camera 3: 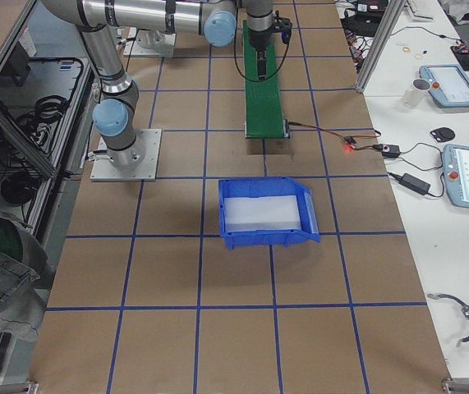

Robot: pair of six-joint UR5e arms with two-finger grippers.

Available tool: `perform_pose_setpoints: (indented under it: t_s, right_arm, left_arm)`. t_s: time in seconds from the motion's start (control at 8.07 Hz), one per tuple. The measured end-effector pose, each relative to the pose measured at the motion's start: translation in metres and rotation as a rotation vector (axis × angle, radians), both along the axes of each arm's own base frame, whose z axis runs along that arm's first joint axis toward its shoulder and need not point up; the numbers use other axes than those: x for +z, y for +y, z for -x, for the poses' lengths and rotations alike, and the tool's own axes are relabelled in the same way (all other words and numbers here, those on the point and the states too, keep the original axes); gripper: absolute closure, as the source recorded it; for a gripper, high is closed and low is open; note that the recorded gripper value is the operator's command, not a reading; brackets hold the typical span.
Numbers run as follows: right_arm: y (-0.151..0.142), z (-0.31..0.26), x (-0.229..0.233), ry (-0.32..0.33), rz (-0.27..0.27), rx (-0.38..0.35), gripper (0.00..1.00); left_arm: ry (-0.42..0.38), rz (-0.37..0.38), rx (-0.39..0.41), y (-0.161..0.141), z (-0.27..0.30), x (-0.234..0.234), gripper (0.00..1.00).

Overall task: Move capacitor from left to right
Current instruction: 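Grasp the brown capacitor off the table with the left gripper and lift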

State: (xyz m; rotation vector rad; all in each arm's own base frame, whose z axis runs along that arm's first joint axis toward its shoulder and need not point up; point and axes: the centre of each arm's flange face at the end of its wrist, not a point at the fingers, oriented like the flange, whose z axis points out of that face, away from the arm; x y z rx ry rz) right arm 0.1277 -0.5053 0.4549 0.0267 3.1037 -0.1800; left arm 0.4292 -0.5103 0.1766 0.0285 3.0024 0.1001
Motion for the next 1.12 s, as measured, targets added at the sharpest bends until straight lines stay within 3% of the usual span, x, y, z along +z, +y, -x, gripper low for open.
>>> perform_pose_setpoints:
  t_s: [0.25, 0.5, 0.62, 1.12]
  right_arm:
    - [0.0001, -0.0001, 0.0000, 0.001, 0.000, 0.001, 0.00]
    - [0.0002, 0.0008, -0.0001, 0.012, -0.001, 0.000, 0.00]
    - [0.0003, 0.0014, -0.0002, 0.019, -0.001, -0.001, 0.00]
    - [0.0003, 0.0021, -0.0002, 0.024, -0.002, -0.002, 0.00]
  left_arm:
    - [-0.001, -0.011, 0.001, 0.0010, -0.0003, -0.0042, 0.66]
    - [-0.027, -0.047, 0.005, 0.0040, -0.0028, -0.0052, 0.81]
    - [-0.040, -0.062, 0.005, 0.0052, -0.0039, -0.0049, 0.99]
    - [-0.087, -0.094, 0.007, 0.0059, -0.0055, 0.0021, 1.00]
